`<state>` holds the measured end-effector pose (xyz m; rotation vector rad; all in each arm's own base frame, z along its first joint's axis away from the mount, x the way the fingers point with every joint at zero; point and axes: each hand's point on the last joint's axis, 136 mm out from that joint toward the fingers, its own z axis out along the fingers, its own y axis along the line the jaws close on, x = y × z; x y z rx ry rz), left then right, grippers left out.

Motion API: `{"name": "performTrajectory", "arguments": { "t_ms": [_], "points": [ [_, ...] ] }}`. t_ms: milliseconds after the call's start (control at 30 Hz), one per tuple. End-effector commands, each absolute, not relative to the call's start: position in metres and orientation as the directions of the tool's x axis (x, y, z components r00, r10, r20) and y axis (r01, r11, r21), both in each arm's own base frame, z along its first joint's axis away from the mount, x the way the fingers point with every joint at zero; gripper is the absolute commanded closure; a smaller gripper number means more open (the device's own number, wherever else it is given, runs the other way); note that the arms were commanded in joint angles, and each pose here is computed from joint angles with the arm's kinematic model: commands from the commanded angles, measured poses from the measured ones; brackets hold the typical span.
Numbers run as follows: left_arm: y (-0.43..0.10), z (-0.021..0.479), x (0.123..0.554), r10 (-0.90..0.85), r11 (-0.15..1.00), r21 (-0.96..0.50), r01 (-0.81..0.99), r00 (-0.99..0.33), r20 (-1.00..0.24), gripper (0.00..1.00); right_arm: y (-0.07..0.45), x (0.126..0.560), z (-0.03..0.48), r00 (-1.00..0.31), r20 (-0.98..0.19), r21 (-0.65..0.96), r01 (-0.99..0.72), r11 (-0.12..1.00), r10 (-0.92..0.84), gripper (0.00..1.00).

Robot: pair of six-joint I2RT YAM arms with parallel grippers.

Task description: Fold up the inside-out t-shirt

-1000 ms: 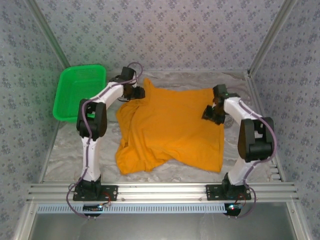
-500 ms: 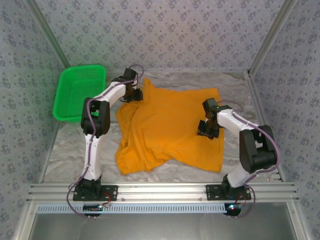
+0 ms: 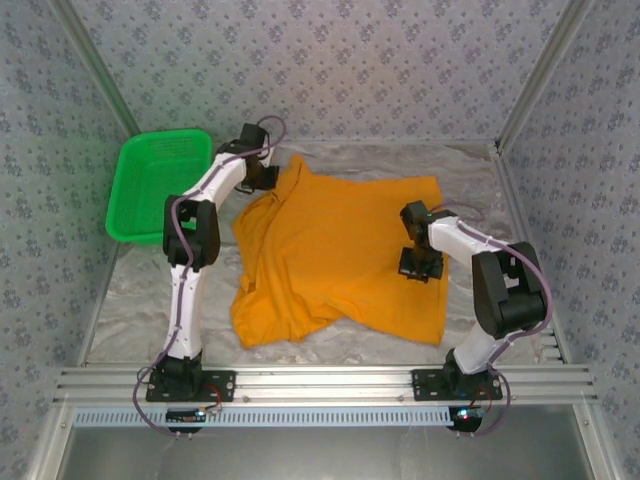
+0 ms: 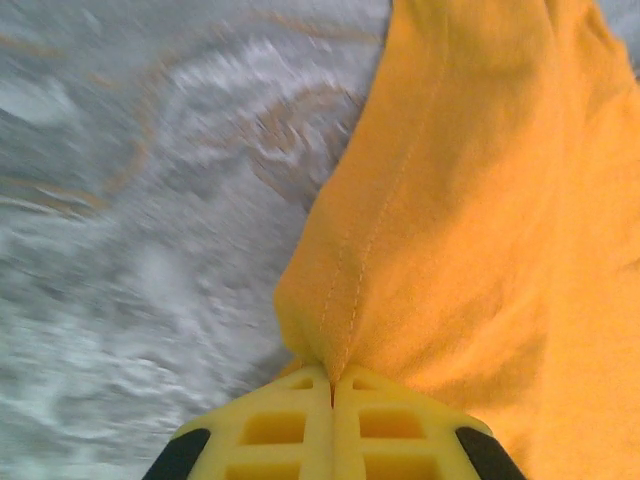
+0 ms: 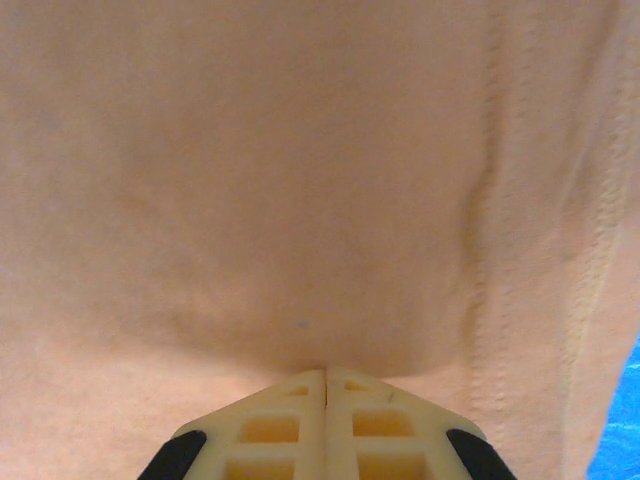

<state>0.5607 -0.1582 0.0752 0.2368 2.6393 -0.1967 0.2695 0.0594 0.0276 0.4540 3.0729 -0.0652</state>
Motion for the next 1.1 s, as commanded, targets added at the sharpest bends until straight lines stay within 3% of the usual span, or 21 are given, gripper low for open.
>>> {"name": "performTrajectory", "arguments": {
  "t_ms": [0,167,200,233,300,333,367,433,567,733,867,1000,1033,1067],
  "points": [
    [-0.123,0.115,0.583,0.199,0.978,0.067,0.195,-0.809,-0.553,1.00,0.048,0.257,0.017,-0.947,0.029,-0.060,0.319,0.946,0.321,1.00],
    [-0.096,0.125,0.632,0.344,0.926,0.347,0.150,-0.717,-0.607,1.00,0.045,0.257,0.020,-0.949,0.038,-0.078,0.308,0.948,0.312,1.00],
    [-0.088,0.126,0.644,0.353,0.909,0.404,0.101,-0.703,-0.618,0.96,0.045,0.258,0.022,-0.949,0.037,-0.078,0.309,0.948,0.313,1.00],
    [-0.081,0.126,0.652,0.350,0.894,0.445,0.051,-0.700,-0.623,0.83,0.046,0.258,0.024,-0.949,0.038,-0.078,0.308,0.948,0.312,1.00],
    [-0.069,0.122,0.662,0.333,0.866,0.498,-0.033,-0.705,-0.626,0.35,0.046,0.259,0.028,-0.949,0.033,-0.077,0.312,0.947,0.315,0.97],
    [-0.070,0.122,0.664,0.323,0.867,0.496,-0.048,-0.705,-0.631,0.19,0.046,0.258,0.030,-0.948,0.035,-0.079,0.312,0.947,0.316,0.91],
    [-0.068,0.118,0.658,0.296,0.873,0.484,-0.056,-0.729,-0.618,0.13,0.047,0.257,0.032,-0.947,0.032,-0.078,0.316,0.946,0.319,0.84],
    [-0.070,0.113,0.647,0.232,0.904,0.422,-0.062,-0.759,-0.609,0.12,0.048,0.255,0.039,-0.944,0.022,-0.070,0.327,0.942,0.329,0.76],
    [-0.091,0.108,0.626,0.073,0.982,0.182,-0.049,-0.792,-0.606,0.04,0.069,0.259,0.056,-0.942,0.001,0.007,0.335,0.942,0.335,0.70],
    [-0.125,0.107,0.602,-0.079,0.992,-0.122,-0.011,-0.817,-0.571,0.06,0.131,0.258,0.066,-0.936,0.006,0.135,0.349,0.927,0.351,0.62],
    [-0.145,0.111,0.580,-0.120,0.967,-0.253,0.022,-0.837,-0.534,0.08,0.162,0.241,0.050,-0.932,0.026,0.130,0.360,0.924,0.360,0.51],
    [-0.153,0.114,0.559,-0.118,0.952,-0.302,0.051,-0.849,-0.514,0.10,0.155,0.220,0.022,-0.921,0.069,0.057,0.387,0.920,0.383,0.52],
    [-0.154,0.117,0.556,-0.117,0.950,-0.309,0.056,-0.849,-0.516,0.11,0.148,0.215,0.016,-0.911,0.076,0.034,0.409,0.912,0.406,0.54],
    [-0.154,0.115,0.550,-0.114,0.950,-0.306,0.054,-0.855,-0.506,0.11,0.138,0.210,0.010,-0.895,0.081,0.007,0.441,0.898,0.439,0.63]
  ]
}}
